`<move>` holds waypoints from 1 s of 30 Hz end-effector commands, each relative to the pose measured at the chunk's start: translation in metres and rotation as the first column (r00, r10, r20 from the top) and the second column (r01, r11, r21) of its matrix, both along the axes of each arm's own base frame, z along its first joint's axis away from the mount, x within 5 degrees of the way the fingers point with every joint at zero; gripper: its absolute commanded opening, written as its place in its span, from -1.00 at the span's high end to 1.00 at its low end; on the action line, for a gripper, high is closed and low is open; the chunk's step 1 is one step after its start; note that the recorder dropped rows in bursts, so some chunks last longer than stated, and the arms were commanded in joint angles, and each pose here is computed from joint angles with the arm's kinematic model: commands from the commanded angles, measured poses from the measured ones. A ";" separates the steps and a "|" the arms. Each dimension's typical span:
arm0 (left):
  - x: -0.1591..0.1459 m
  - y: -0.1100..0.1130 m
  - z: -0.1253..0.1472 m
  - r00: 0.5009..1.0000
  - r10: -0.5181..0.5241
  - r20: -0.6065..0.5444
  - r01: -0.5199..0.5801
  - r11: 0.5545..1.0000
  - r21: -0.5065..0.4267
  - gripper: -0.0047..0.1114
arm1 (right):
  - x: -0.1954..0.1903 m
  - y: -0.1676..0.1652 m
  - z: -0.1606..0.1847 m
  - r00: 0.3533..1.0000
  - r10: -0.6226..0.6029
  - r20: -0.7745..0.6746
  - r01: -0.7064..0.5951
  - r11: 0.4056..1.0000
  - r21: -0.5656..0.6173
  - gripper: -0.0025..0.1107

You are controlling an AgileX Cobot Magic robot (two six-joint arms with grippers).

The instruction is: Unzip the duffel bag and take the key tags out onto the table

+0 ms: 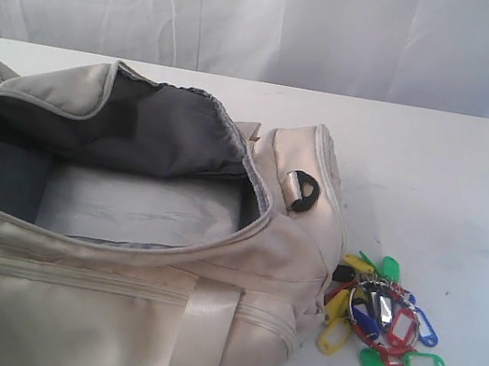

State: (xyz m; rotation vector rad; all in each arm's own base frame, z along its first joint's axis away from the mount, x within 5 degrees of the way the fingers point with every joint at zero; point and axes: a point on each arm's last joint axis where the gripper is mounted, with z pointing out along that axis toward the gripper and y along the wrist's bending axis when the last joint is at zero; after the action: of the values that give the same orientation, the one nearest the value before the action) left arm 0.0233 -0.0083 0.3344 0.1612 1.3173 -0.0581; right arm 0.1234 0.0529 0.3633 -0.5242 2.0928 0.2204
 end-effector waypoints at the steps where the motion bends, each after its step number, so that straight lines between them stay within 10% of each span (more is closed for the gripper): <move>1: -0.014 0.001 0.001 0.997 0.005 0.075 -0.004 1.000 -0.011 0.92 | -0.001 -0.002 -0.001 1.000 -0.012 0.000 0.012 1.000 0.000 0.96; 15: -0.011 0.002 -0.003 0.997 0.011 0.079 -0.010 1.000 -0.015 0.92 | -0.001 -0.002 0.000 1.000 -0.012 0.002 0.012 1.000 0.001 0.96; 24: 0.026 0.009 -0.086 0.990 0.123 0.064 -0.120 0.992 -0.047 0.92 | -0.001 -0.002 0.000 1.000 -0.012 0.002 0.012 1.000 0.001 0.96; 30: 0.033 -0.002 -0.148 0.930 0.008 -0.369 -0.003 1.000 0.015 0.92 | -0.001 -0.002 0.000 1.000 -0.012 0.004 0.012 1.000 0.002 0.96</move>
State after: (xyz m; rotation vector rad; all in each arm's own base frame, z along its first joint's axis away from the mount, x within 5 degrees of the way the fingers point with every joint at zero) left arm 0.0570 -0.0043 0.2095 0.0995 1.4822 -0.0170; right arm 0.1228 0.0527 0.3635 -0.5224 2.0927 0.2216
